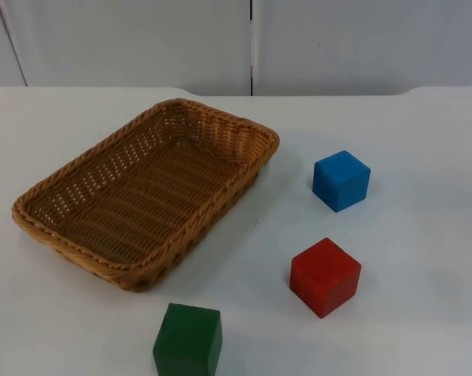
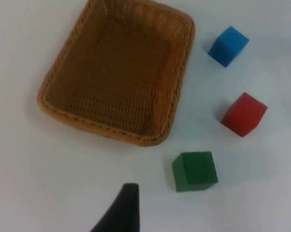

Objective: Pick up one cube with each hand and place exactly two cubes into the same basket, leaving the remaining cube outside.

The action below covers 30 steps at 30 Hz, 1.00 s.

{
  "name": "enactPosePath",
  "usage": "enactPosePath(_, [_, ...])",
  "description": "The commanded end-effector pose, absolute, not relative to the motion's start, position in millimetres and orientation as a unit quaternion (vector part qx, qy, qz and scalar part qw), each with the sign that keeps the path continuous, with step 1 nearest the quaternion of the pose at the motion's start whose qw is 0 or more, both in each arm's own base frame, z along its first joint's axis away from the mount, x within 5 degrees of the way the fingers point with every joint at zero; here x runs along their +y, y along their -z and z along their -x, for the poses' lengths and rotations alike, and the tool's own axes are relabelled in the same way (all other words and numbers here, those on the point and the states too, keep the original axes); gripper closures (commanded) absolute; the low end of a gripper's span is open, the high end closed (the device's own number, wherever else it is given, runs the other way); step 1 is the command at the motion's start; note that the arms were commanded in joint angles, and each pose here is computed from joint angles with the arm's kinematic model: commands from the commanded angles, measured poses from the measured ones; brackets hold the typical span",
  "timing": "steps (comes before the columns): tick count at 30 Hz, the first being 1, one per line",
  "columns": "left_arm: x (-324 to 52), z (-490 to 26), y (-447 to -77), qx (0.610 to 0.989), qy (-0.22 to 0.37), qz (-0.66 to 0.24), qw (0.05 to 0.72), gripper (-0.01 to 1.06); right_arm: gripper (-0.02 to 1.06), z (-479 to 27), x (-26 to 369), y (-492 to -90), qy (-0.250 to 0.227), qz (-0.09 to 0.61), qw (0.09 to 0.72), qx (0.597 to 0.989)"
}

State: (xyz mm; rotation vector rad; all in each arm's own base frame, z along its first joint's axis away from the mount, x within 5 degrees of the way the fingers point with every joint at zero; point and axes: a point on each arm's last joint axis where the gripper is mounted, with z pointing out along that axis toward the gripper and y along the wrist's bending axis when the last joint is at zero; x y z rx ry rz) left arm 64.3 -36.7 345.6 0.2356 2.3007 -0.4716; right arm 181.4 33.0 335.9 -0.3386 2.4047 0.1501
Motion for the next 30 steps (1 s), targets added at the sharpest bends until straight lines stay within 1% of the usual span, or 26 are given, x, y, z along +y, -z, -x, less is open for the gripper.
enactPosePath(1, [-38.6, -67.3, -346.0, 0.904, 0.196, -0.096, 0.368, 0.0, -0.01, -186.4, 33.1, -338.1, -0.059, 0.131, 0.352, 0.925])
enactPosePath(4, [-40.1, -70.8, -345.6, 0.905, 0.206, -0.094, 0.361, 0.0, -0.01, -192.5, 34.8, -337.3, -0.066, 0.129, 0.345, 0.928])
enactPosePath(8, [-42.4, -75.1, -342.8, 0.911, 0.221, -0.094, 0.335, 0.0, -0.01, -203.0, 40.4, -336.1, -0.086, 0.144, 0.339, 0.926])
enactPosePath(13, [-45.1, -78.1, -342.1, 0.912, 0.238, -0.096, 0.321, 0.0, -0.01, -213.1, 44.5, -335.3, -0.101, 0.151, 0.334, 0.925])
enactPosePath(19, [-45.8, -83.0, -340.4, 0.915, 0.244, -0.094, 0.309, 0.0, -0.01, -222.6, 46.9, -334.0, -0.108, 0.153, 0.328, 0.926])
enactPosePath(21, [-46.0, -86.0, -339.4, 0.916, 0.246, -0.092, 0.302, 0.0, -0.01, -228.7, 51.2, -334.5, -0.121, 0.164, 0.328, 0.923])
enactPosePath(24, [-46.1, -89.0, -338.2, 0.918, 0.247, -0.09, 0.296, 0.0, -0.01, -234.0, 57.4, -336.7, -0.121, 0.178, 0.327, 0.92])
enactPosePath(27, [-46.4, -94.0, -336.3, 0.921, 0.251, -0.085, 0.285, 0.0, -0.01, -242.3, 74.8, -339.3, -0.13, 0.207, 0.328, 0.913])
enactPosePath(28, [-46.4, -94.0, -336.3, 0.921, 0.251, -0.085, 0.285, 0.0, -0.01, -242.3, 74.8, -339.3, -0.13, 0.207, 0.328, 0.913])
enactPosePath(30, [-46.4, -98.8, -334.1, 0.924, 0.252, -0.082, 0.274, 0.0, -0.01, -249.8, 91.3, -338.9, -0.135, 0.231, 0.329, 0.905])
